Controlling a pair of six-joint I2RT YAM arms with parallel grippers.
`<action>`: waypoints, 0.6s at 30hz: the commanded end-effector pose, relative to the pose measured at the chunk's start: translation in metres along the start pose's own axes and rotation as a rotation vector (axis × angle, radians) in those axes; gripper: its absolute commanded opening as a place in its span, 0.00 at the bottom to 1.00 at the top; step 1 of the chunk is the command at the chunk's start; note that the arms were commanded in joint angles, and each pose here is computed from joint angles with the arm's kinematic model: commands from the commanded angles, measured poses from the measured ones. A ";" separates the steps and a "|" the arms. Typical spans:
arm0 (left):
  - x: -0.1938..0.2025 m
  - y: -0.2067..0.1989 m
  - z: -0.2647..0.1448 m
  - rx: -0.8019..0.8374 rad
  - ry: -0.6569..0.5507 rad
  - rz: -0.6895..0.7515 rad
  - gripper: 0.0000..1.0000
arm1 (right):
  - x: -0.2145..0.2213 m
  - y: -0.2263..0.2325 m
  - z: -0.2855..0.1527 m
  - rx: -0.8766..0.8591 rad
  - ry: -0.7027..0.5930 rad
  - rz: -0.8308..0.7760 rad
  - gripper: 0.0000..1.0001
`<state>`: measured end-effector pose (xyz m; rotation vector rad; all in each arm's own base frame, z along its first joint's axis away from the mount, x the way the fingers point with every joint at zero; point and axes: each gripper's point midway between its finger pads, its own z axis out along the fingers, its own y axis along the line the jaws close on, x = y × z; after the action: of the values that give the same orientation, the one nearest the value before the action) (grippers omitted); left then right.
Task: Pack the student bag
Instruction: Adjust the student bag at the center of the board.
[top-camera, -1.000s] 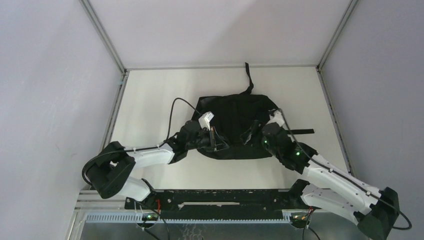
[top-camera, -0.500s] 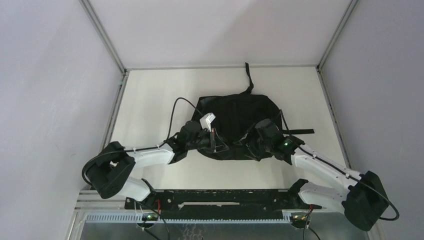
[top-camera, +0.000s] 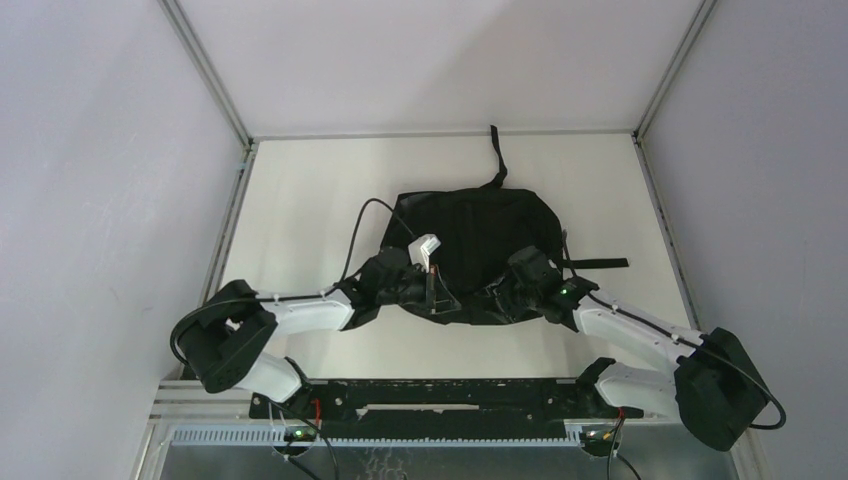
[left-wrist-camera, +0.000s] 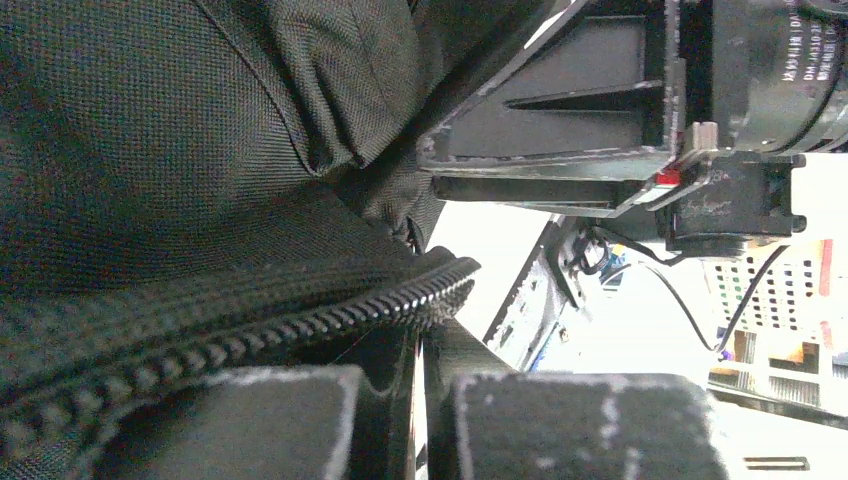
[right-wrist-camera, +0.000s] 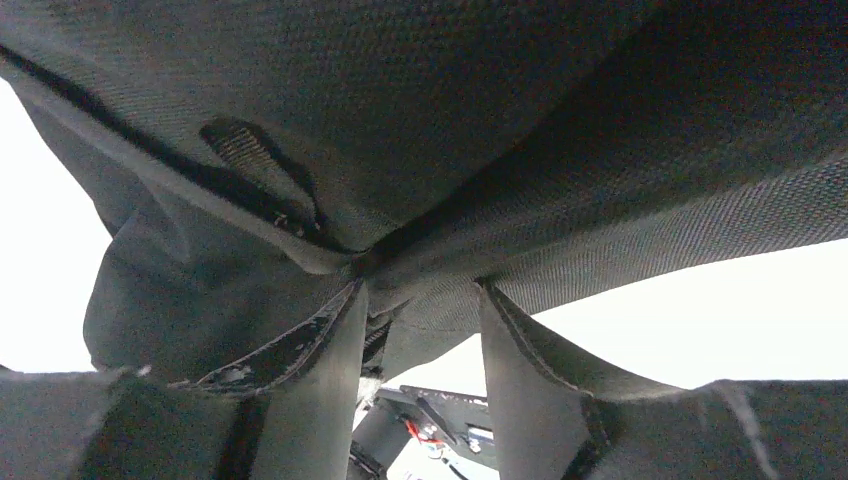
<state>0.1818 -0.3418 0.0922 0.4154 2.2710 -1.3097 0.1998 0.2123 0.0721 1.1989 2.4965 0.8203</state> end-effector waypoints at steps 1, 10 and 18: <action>-0.001 -0.006 -0.005 0.029 -0.022 0.061 0.00 | -0.013 0.005 0.009 -0.008 -0.065 0.049 0.50; 0.001 0.009 -0.015 -0.055 -0.028 0.100 0.00 | -0.038 -0.014 0.008 0.026 -0.145 0.072 0.00; -0.004 0.024 -0.026 -0.127 -0.069 0.082 0.00 | -0.054 -0.042 0.001 0.066 -0.197 0.086 0.00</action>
<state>0.1835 -0.3231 0.0906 0.4387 2.2546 -1.1917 0.2102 0.1871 0.0616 1.3177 2.3984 0.7915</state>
